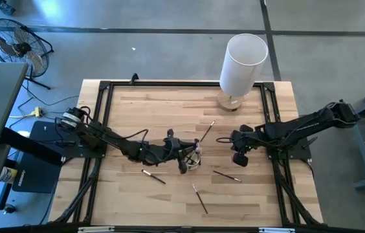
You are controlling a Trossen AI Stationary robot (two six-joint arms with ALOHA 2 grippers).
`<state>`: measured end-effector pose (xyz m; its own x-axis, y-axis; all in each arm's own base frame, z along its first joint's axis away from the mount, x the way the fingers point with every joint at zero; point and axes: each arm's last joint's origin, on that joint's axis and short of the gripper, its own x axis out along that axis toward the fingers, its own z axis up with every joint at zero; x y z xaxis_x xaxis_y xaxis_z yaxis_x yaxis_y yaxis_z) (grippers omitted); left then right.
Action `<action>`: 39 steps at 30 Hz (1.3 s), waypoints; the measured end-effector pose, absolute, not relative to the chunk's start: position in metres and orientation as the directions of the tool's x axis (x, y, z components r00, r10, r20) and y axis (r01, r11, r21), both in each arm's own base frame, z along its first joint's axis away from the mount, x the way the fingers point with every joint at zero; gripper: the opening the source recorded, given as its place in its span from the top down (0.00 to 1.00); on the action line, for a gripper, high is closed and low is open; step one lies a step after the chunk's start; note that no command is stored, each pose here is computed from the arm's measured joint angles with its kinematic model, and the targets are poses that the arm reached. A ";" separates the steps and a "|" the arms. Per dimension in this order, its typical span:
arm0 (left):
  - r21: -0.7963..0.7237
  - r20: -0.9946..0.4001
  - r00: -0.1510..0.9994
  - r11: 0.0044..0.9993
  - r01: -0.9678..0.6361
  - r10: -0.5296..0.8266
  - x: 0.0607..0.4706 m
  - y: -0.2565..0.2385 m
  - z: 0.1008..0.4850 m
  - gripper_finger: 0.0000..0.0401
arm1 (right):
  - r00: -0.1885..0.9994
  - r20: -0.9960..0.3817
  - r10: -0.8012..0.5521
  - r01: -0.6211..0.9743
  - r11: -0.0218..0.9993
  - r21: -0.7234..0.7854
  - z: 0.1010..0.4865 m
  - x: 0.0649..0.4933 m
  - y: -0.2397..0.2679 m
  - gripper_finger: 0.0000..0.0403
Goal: Put items in baskets/containers
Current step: Put the eye groomer brush into the mesh organizer
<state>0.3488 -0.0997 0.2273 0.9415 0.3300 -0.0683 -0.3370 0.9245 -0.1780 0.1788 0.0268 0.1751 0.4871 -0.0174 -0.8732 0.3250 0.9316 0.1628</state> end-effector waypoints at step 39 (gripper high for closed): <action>0.158 -0.135 0.971 0.971 -0.177 0.199 0.349 -0.103 0.221 0.83 | 0.509 -0.860 -0.014 0.431 0.870 0.241 0.176 0.181 0.027 1.00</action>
<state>0.3492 -0.1031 0.2207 0.9708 0.1986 -0.1348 -0.1768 0.9715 0.1582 0.1809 0.0271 0.1764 0.5093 -0.0142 -0.8605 0.4310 0.8697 0.2407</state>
